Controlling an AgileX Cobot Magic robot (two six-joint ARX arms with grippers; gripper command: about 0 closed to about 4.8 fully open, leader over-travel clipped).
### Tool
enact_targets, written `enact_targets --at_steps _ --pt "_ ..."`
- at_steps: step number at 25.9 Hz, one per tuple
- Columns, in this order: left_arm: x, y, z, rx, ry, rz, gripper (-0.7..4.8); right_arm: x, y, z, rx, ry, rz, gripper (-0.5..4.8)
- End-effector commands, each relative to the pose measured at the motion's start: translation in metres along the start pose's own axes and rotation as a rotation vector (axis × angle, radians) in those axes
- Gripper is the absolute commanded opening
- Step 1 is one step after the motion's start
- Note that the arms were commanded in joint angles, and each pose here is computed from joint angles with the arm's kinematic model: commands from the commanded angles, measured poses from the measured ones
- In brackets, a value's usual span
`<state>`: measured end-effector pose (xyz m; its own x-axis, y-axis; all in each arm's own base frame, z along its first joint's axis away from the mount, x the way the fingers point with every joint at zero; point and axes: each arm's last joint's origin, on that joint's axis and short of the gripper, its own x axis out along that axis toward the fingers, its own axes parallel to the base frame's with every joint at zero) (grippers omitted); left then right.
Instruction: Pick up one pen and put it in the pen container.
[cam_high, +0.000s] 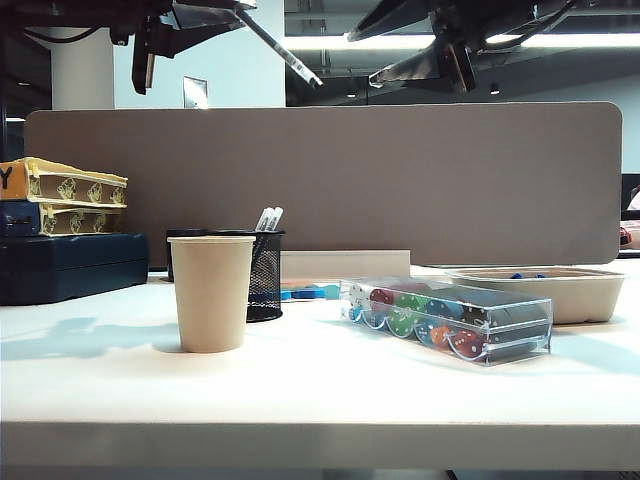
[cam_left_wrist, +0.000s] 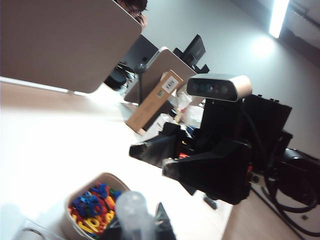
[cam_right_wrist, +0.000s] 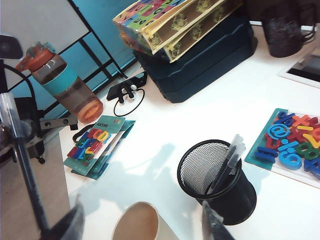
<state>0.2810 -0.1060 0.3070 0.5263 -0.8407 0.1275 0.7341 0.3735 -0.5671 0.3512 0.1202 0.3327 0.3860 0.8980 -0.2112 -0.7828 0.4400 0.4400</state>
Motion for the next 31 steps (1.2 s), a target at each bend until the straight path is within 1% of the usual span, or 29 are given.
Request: enact_targets --at_steps 1,4,5,8,11,18,22,25,31 --pt "0.001 -0.002 0.004 0.081 -0.021 0.0 -0.06 -0.002 0.002 0.004 -0.019 -0.015 0.008 2.97" --pt "0.003 -0.003 0.008 0.118 -0.015 0.006 -0.06 -0.002 0.002 0.004 -0.019 -0.015 0.008 2.97" --pt "0.006 -0.004 0.012 0.153 -0.008 0.013 -0.06 -0.002 0.002 0.004 -0.019 -0.015 0.008 2.97" --pt "0.011 -0.007 0.023 0.214 -0.007 0.041 -0.06 -0.002 0.002 0.004 -0.018 -0.015 0.008 2.97" --pt "0.012 -0.008 0.027 0.253 0.007 0.056 -0.06 -0.004 0.001 0.005 -0.021 -0.018 0.002 2.97" --pt "0.014 -0.005 0.031 0.343 0.023 0.186 -0.06 -0.012 -0.007 0.006 -0.019 -0.04 -0.068 2.97" --pt "0.014 0.0 0.028 0.402 0.032 0.255 -0.06 -0.022 -0.016 0.008 -0.01 -0.055 -0.101 2.97" --pt "0.018 0.01 0.025 0.434 0.04 0.31 -0.06 -0.031 -0.024 0.008 0.007 -0.061 -0.135 2.97" --pt "0.032 0.024 0.028 0.492 0.057 0.337 -0.06 -0.034 -0.028 0.007 0.004 -0.056 -0.146 2.97"
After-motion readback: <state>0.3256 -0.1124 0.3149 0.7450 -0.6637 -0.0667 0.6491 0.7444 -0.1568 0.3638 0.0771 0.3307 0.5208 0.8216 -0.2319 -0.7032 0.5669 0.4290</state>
